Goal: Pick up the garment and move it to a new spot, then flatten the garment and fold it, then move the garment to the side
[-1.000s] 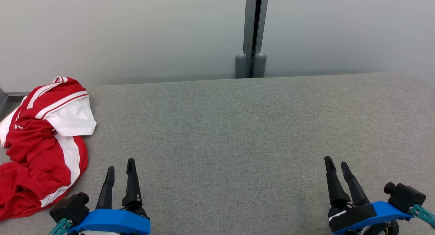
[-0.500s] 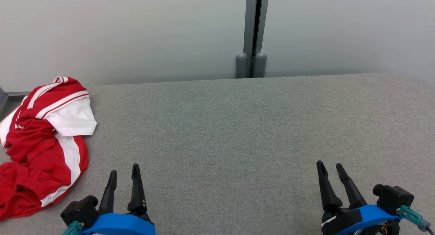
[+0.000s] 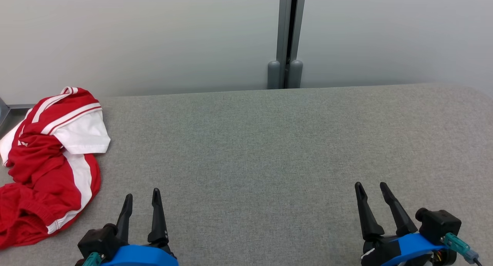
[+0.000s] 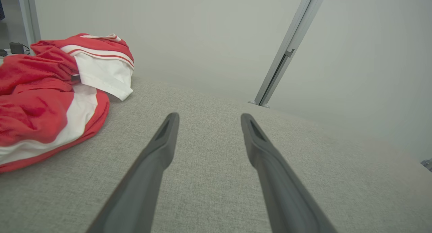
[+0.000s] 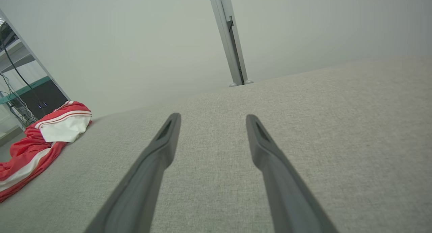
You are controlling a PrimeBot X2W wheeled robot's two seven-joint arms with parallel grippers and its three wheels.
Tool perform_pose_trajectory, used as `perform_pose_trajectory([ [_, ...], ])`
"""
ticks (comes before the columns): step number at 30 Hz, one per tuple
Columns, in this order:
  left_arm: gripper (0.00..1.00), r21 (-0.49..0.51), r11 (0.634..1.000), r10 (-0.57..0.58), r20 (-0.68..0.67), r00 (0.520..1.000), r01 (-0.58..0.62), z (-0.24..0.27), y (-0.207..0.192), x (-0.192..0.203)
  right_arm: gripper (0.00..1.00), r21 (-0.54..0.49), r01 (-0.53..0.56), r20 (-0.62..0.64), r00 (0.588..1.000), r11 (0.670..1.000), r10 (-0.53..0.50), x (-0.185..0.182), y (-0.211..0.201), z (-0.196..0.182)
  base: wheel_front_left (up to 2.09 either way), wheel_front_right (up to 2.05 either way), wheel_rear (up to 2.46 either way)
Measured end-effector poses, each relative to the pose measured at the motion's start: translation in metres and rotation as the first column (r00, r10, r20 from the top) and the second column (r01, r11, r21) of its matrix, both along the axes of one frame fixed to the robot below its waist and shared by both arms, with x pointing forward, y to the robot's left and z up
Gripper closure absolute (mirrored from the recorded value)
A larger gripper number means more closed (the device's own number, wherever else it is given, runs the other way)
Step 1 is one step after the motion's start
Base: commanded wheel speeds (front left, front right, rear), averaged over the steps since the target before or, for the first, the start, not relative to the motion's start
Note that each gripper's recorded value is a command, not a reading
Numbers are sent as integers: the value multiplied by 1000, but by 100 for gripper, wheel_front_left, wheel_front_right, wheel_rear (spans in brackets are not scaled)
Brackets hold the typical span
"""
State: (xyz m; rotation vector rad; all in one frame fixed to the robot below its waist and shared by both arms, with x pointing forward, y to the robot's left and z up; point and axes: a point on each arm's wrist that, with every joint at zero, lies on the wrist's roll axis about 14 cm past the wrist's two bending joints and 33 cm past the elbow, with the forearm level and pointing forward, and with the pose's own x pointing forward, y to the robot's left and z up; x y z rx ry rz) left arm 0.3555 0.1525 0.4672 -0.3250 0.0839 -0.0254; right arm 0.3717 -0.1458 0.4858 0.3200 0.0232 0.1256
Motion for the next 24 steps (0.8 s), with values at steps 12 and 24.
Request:
perform_pose_trajectory([
  [12,0,65,998,4,7,1000,-5,-3,4,-2,0,-88,-12,33,999,996,15,0,2,4,0,0,0],
  [24,0,95,995,-11,0,1000,11,-9,1,-5,0,-170,-26,56,998,985,36,0,4,5,0,0,0],
])
